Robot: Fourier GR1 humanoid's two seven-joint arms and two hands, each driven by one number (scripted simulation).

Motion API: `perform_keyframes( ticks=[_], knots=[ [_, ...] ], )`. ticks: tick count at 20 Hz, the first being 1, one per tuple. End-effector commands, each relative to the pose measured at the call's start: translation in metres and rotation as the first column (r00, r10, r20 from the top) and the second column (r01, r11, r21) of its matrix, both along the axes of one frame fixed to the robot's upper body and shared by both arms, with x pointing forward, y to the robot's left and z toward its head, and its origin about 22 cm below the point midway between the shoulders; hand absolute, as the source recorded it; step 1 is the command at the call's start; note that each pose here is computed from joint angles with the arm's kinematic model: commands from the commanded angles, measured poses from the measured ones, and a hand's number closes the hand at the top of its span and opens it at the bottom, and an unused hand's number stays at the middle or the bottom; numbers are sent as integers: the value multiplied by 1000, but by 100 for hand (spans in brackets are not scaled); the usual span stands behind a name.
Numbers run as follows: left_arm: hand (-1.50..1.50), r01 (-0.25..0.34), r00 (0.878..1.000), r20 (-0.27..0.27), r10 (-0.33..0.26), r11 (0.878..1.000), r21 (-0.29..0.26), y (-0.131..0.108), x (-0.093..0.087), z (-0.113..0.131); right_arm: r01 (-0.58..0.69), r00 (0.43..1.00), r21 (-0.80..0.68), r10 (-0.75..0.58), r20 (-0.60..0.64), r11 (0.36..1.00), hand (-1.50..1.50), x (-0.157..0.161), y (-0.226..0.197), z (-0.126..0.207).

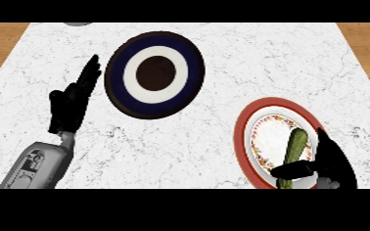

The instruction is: Pick the squash from the plate and place it in the plate

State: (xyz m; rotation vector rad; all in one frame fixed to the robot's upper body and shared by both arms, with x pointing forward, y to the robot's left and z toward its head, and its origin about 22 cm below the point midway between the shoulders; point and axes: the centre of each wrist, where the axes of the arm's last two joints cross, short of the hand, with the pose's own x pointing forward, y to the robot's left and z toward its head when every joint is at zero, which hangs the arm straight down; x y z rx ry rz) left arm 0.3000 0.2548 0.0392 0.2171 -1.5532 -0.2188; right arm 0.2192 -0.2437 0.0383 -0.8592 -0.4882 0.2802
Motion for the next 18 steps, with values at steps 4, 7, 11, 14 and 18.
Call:
perform_keyframes(
  ticks=[4,7,11,14,18],
  knots=[
    [0,-12,1000,16,12,1000,-21,12,4,-1,70,993,-24,-72,-97,997,150,15,6,-16],
    [0,-19,1000,2,19,1000,6,5,20,2,54,996,-106,-62,-70,993,150,-7,8,-16],
    [0,1,1000,3,-1,1000,11,-7,6,-7,64,995,-120,-73,-74,991,150,4,-15,-14],
    [0,0,1000,1,0,1000,9,12,-5,6,-14,1000,-112,11,-23,994,150,-17,15,-21],
    [0,20,1000,2,-20,1000,15,1,-2,1,-331,942,-74,334,26,941,150,-11,75,-28]
  ],
)
